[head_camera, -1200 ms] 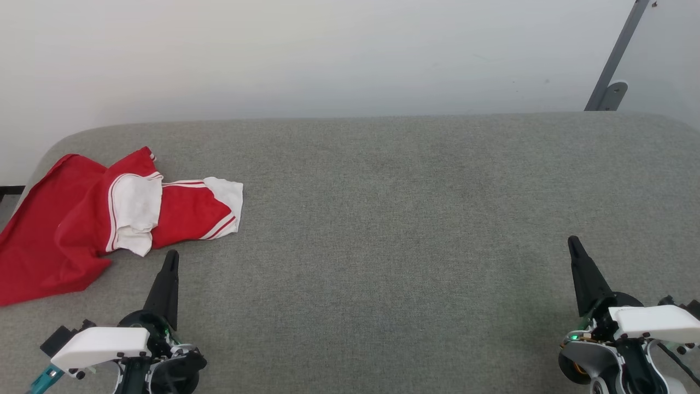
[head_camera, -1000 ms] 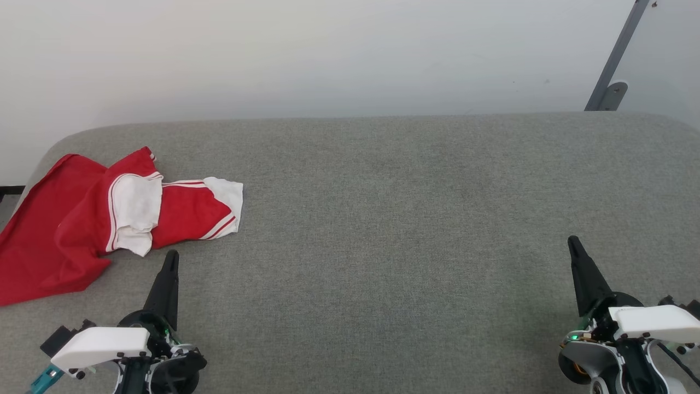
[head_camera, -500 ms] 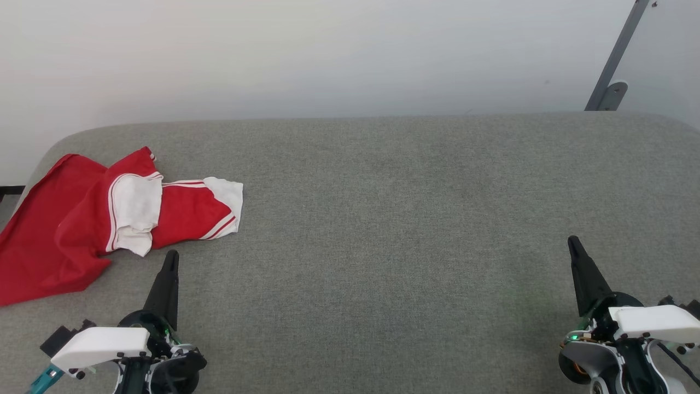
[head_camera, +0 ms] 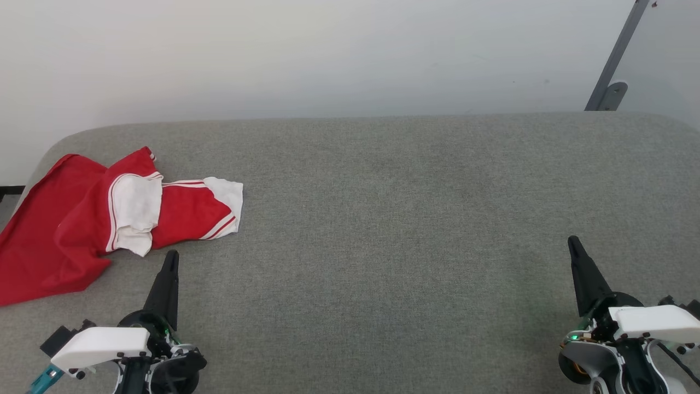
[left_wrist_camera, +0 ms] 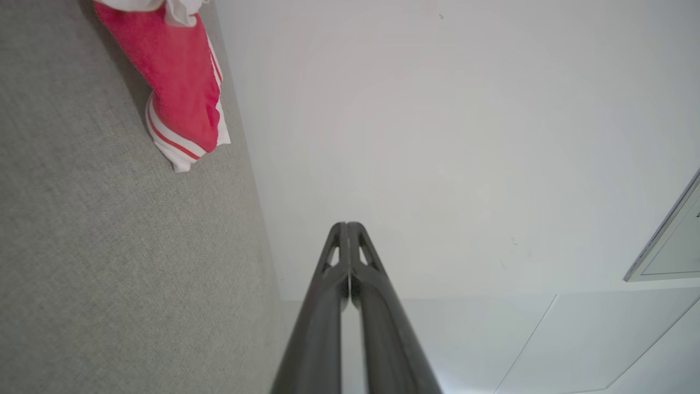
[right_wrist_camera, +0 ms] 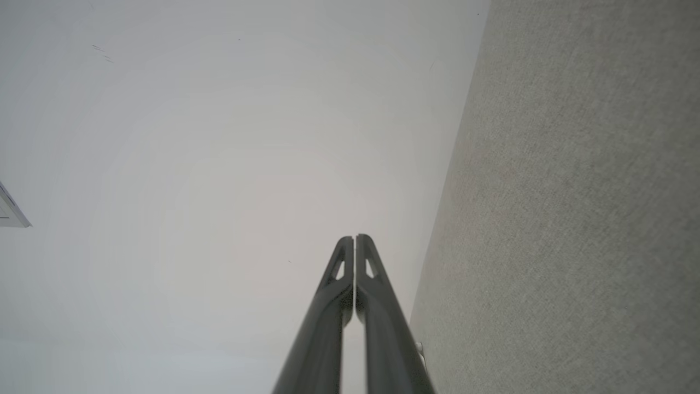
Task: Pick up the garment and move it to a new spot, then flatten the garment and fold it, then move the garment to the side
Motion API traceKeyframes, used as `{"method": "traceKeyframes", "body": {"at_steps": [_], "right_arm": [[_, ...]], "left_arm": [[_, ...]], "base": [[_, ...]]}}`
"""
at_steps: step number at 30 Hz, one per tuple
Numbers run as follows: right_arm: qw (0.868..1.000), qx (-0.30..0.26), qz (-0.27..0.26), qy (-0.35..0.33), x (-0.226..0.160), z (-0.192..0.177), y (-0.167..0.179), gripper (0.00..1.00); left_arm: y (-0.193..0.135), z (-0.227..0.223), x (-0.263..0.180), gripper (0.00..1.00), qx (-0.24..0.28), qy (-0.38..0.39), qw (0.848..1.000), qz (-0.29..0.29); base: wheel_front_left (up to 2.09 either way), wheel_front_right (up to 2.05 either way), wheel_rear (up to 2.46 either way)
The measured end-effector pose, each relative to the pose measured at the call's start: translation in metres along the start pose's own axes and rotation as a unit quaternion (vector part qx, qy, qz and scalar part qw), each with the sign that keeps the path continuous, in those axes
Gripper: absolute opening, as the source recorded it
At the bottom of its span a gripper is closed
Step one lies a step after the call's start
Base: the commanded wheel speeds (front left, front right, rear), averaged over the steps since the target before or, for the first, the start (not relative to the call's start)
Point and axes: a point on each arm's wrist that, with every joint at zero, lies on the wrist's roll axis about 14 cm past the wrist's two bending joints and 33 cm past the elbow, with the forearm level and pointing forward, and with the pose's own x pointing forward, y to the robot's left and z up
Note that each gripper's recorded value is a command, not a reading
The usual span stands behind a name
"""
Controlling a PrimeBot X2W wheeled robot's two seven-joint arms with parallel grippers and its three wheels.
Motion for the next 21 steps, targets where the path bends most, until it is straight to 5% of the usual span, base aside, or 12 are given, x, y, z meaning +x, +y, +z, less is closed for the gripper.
{"method": "traceKeyframes", "body": {"at_steps": [11, 12, 21], "right_arm": [[1.000, 0.000, -0.004, 0.000, -0.001, 0.000, -0.003, 0.00], [1.000, 0.001, -0.012, 0.000, -0.003, 0.000, -0.008, 1.00], [0.999, 0.002, -0.044, -0.001, -0.010, 0.000, -0.029, 1.00]], "left_arm": [[0.003, 0.000, -0.001, 0.00, -0.001, 0.000, 1.000, 0.004], [0.008, -0.001, -0.003, 1.00, -0.003, -0.001, 1.000, 0.012], [0.033, 0.000, -0.014, 1.00, 0.001, -0.009, 0.999, 0.050]], "base": [[0.00, 0.00, 0.00], [0.00, 0.00, 0.00], [0.00, 0.00, 0.00]]}}
